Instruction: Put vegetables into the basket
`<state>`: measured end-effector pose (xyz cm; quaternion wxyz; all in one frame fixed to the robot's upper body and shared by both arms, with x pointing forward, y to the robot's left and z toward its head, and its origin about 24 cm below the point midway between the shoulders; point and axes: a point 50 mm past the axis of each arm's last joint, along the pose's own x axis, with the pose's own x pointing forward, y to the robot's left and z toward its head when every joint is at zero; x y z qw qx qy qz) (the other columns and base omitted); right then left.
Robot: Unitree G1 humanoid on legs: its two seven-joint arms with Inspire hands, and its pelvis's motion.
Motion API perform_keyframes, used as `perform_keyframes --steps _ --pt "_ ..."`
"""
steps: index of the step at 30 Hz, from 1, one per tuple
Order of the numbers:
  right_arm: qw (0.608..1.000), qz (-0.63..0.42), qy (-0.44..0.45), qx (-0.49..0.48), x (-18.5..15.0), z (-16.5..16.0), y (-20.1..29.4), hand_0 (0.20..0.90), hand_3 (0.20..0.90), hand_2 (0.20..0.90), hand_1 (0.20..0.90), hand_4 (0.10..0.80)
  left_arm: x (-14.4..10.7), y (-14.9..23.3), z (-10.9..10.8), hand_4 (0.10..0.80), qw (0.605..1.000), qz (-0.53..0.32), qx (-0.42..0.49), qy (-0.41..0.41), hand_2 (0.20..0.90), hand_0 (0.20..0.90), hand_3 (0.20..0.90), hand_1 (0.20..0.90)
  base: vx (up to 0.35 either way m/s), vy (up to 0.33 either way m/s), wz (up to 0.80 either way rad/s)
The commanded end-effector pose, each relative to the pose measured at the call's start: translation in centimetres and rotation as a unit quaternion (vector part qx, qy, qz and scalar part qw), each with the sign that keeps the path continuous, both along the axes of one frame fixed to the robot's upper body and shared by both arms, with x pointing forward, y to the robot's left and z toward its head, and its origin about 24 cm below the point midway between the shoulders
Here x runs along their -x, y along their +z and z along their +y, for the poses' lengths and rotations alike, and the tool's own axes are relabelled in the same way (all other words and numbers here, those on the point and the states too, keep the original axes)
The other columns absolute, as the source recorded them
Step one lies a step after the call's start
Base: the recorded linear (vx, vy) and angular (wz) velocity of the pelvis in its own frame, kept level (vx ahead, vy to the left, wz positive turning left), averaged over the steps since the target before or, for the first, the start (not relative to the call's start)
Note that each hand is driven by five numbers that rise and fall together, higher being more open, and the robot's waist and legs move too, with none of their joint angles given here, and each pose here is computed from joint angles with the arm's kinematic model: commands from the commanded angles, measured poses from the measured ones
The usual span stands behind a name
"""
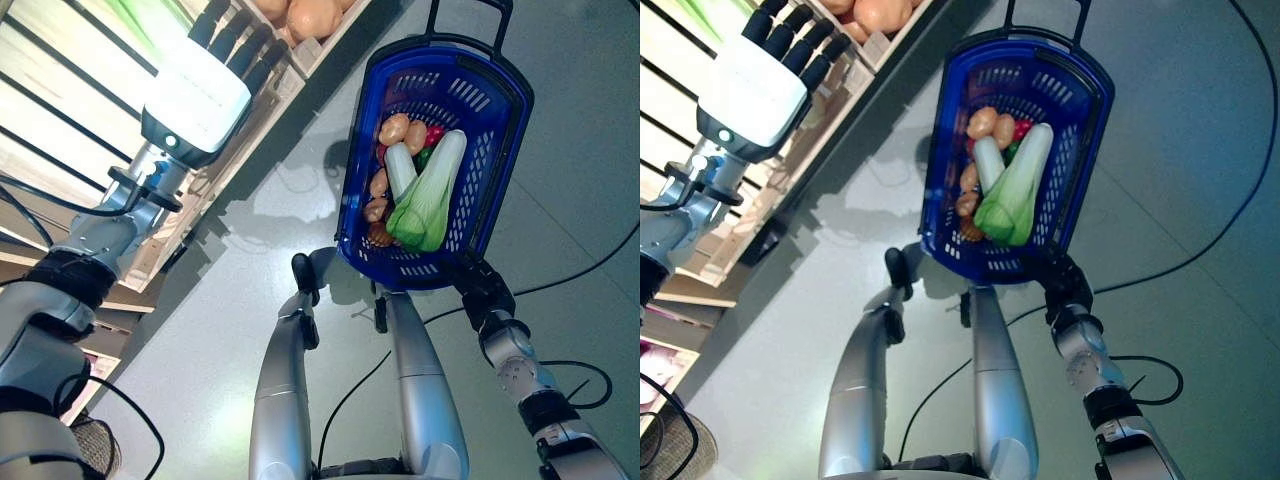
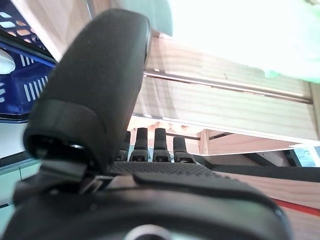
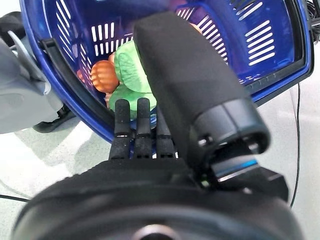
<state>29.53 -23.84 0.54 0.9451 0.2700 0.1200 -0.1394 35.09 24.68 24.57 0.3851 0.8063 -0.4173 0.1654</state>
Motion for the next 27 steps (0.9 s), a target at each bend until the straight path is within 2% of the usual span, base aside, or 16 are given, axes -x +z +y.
perform_keyframes --steps 1,18,27 --pt "0.998 0.042 -0.038 0.017 2.6 -2.1 -1.9 0.900 0.900 0.900 0.900 0.800 1.3 4.1 1.4 0.800 0.996 -0.086 0.037 0.004 0.900 0.900 0.900 0.900 0.000 0.000 0.00" --pt "0.995 0.068 -0.064 -0.026 3.7 -1.0 -3.5 0.900 0.900 0.900 0.900 0.800 3.5 2.1 1.8 0.800 0.984 -0.145 0.092 -0.049 0.900 0.900 0.900 0.900 -0.005 -0.022 0.04" --pt "0.994 0.076 -0.067 -0.030 3.6 -0.9 -3.7 0.900 0.900 0.900 0.900 0.800 3.4 1.7 1.5 0.800 0.989 -0.122 0.077 -0.043 0.900 0.900 0.900 0.900 -0.006 -0.008 0.09"
